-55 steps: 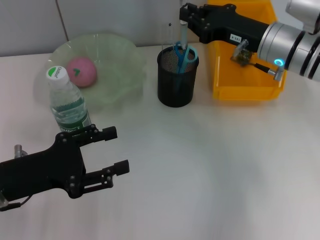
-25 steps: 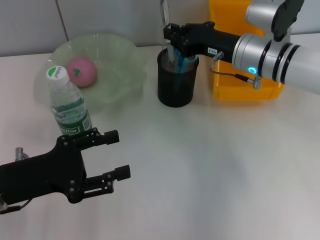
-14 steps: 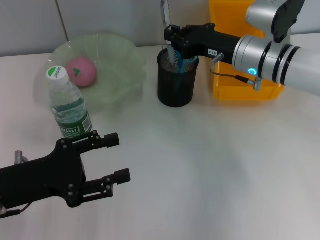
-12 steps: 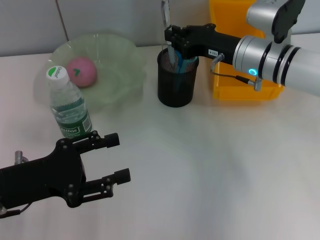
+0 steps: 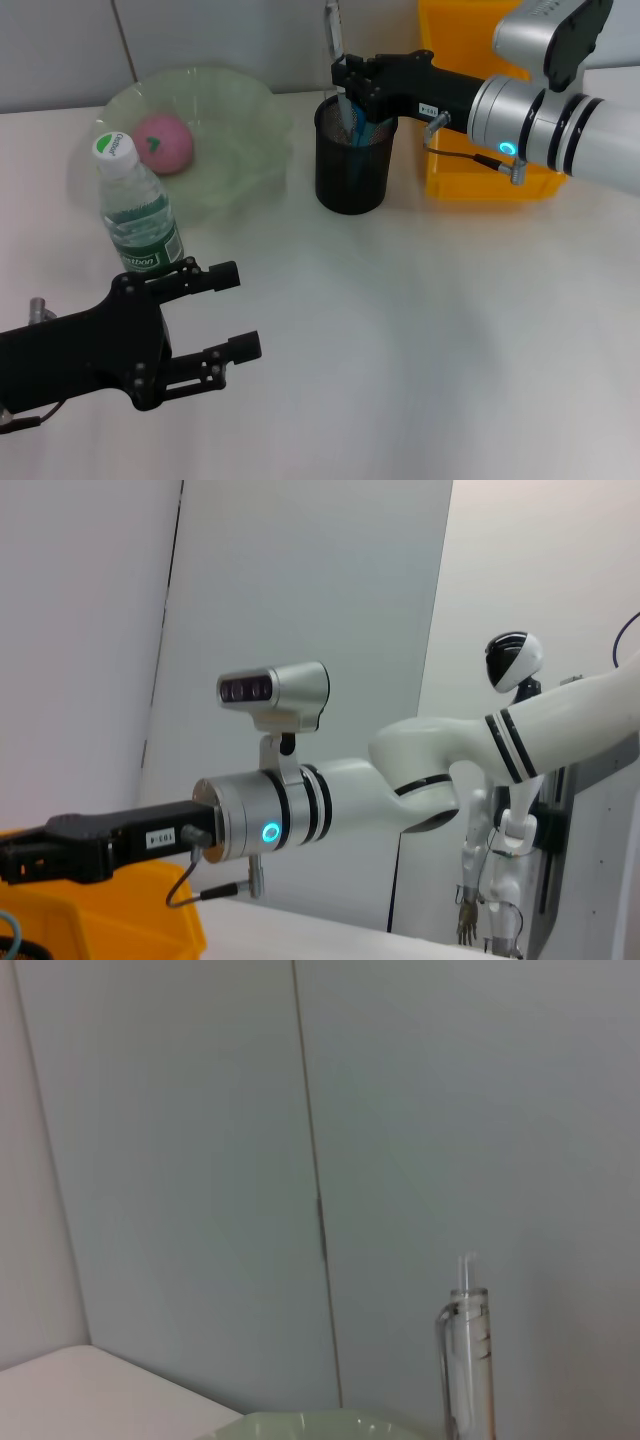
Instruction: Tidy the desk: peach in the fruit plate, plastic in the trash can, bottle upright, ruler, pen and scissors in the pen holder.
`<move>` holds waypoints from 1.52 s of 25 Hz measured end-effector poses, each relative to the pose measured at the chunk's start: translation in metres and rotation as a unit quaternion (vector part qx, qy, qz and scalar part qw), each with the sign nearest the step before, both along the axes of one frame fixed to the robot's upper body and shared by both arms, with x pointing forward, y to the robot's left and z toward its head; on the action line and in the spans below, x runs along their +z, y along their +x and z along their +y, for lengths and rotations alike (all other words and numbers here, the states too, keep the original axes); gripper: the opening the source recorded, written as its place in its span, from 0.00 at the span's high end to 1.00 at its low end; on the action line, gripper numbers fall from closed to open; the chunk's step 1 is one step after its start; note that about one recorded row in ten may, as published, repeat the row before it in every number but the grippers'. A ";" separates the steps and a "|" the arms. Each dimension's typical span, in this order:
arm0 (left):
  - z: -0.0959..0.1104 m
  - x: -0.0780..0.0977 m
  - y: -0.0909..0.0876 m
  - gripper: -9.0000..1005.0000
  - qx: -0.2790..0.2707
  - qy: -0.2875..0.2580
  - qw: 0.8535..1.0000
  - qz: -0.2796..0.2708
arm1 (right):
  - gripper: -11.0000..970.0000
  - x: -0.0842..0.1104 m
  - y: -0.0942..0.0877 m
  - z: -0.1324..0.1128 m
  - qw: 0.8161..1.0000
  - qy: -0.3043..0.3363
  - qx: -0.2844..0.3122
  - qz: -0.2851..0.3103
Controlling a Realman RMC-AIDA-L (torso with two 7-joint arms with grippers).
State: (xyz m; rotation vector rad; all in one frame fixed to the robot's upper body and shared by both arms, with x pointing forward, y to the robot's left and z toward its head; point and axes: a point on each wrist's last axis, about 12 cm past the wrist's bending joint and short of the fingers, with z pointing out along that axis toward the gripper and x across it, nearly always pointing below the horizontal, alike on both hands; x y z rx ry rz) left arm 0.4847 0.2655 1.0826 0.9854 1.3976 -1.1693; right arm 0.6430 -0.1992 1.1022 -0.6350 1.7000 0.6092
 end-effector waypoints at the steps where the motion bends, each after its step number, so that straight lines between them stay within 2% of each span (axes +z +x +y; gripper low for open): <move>1: 0.000 0.000 0.000 0.26 0.000 -0.001 1.000 0.000 | 0.85 0.000 0.000 0.000 1.000 0.000 0.000 0.001; 24: 0.003 0.004 0.001 0.26 0.007 -0.015 1.000 -0.007 | 0.83 -0.001 0.001 0.000 1.000 -0.003 -0.004 0.004; 38: 0.005 0.005 -0.001 0.26 0.004 -0.017 1.000 -0.008 | 0.60 -0.001 -0.001 -0.002 1.000 0.016 -0.007 0.015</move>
